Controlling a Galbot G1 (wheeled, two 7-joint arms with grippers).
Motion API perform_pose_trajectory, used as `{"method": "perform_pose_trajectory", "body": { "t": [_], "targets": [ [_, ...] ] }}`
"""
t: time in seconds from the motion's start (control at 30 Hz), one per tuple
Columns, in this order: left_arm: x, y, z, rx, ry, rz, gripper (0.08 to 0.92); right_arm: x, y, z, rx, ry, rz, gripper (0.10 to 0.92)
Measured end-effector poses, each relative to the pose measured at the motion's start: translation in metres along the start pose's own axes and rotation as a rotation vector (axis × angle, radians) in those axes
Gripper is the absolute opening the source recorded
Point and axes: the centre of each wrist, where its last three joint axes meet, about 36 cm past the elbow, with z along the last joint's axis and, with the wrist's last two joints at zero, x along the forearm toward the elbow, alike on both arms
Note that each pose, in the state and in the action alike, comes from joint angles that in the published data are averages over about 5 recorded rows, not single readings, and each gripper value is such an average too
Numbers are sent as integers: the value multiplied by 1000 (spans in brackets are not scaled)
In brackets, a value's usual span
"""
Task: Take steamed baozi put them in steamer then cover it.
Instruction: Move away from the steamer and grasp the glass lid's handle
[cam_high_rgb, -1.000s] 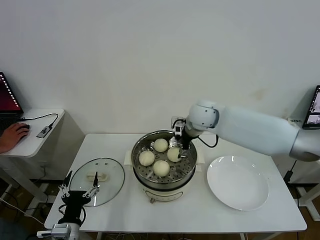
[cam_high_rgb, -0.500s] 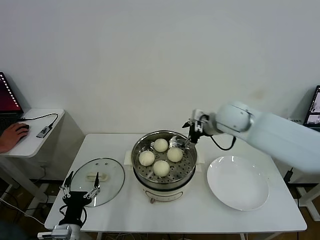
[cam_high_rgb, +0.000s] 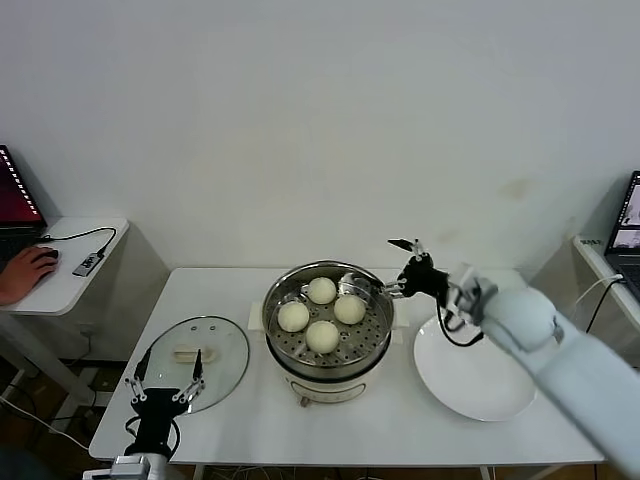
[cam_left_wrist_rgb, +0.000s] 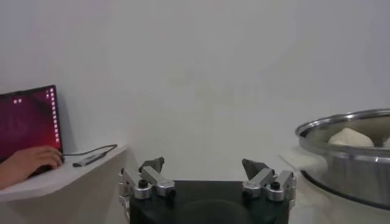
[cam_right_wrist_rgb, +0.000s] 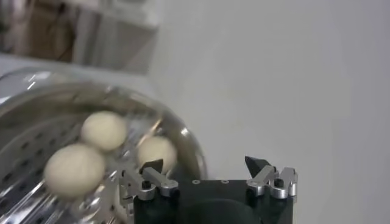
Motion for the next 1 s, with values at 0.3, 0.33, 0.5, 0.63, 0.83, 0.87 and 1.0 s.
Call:
{"method": "perform_pose_trajectory", "body": {
  "t": [0.3,0.33,0.5,0.63,0.83,0.87,1.0],
  "targets": [
    [-3,1,16,-110,-73,-27,823,68,55,74,-152,-123,300,823],
    [-3,3,19,-139,-81,-27,823,76,61,80,-166,-124,339,823],
    [-1,17,36,-343,-108,5,823,120,90,102,-205,-81,533,823],
    [2,34,48,-550,-120,57,823,150,103,113,-215,-20,689,823],
    [-2,57,64,-873,-143,154,823,185,112,125,-208,64,889,823],
    [-4,60,67,-924,-146,172,823,190,114,127,-205,76,915,823],
    [-15,70,76,-1110,-157,235,823,207,119,133,-193,123,999,823]
  ]
}}
